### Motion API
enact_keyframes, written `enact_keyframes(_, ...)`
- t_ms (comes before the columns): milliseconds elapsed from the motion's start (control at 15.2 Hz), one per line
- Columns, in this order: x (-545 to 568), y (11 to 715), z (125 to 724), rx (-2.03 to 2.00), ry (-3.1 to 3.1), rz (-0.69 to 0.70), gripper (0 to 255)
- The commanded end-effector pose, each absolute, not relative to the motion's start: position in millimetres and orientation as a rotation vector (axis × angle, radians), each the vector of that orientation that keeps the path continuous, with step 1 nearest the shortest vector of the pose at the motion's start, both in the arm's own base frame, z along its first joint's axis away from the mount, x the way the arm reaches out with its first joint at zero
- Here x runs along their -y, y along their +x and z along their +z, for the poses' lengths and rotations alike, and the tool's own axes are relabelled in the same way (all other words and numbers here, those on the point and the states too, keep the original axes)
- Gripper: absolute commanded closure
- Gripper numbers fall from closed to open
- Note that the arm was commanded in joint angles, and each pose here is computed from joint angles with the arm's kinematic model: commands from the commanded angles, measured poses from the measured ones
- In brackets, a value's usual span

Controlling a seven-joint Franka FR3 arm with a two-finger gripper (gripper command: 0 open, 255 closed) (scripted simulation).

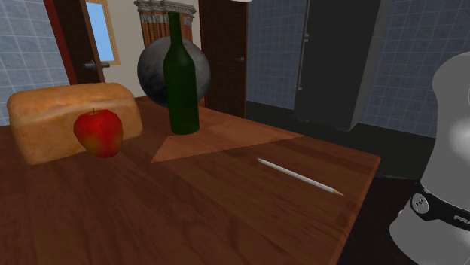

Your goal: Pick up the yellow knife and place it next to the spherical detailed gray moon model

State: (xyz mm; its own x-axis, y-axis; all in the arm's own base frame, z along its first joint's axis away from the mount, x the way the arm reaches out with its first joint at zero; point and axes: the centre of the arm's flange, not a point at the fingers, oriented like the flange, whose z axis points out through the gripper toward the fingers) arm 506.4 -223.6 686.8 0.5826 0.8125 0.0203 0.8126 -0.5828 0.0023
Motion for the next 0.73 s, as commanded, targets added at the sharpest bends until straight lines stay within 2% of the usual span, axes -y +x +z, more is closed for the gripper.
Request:
enact_keyframes(0, 244.7, 491.8, 687.0, 1.434, -2.787, -0.030, 255)
enact_keyframes(660, 269.2, 479.9, 644.9, 1.434, -2.787, -0.030, 255)
